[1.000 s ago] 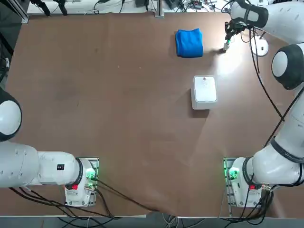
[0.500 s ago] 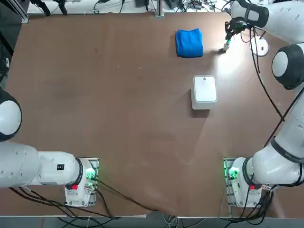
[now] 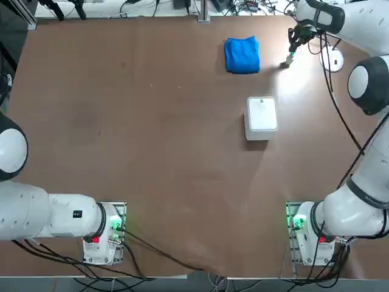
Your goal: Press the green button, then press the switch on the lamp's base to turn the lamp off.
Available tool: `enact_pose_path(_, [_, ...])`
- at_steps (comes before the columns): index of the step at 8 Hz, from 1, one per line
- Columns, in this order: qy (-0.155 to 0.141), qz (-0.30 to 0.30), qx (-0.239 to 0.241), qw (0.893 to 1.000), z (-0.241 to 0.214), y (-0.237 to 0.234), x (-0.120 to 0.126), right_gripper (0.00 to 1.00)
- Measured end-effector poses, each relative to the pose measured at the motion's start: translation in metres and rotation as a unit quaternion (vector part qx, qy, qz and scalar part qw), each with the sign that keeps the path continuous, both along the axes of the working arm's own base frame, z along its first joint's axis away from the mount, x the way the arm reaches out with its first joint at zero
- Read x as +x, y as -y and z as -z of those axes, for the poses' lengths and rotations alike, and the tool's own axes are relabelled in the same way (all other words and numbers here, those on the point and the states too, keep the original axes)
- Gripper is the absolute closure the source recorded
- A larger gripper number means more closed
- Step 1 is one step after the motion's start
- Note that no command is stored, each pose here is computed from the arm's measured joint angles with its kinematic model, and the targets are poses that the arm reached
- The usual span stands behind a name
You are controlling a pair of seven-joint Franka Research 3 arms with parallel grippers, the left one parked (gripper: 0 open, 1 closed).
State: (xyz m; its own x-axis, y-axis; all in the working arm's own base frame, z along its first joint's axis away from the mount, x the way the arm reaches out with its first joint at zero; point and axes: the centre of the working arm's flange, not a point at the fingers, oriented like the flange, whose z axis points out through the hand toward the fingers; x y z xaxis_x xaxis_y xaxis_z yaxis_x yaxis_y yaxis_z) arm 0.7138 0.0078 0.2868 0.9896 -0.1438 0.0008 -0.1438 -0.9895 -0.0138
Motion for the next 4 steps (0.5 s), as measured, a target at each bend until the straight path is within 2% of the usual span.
enact_pose_path(1, [-0.002,0.000,0.000,1.000,-0.012,-0.001,0.003,0.99])
enact_pose_path(3, [0.013,0.006,0.002,1.000,-0.053,-0.009,0.005,0.99])
enact_pose_path(4, [0.009,0.006,0.002,1.000,-0.079,-0.017,0.000,0.99])
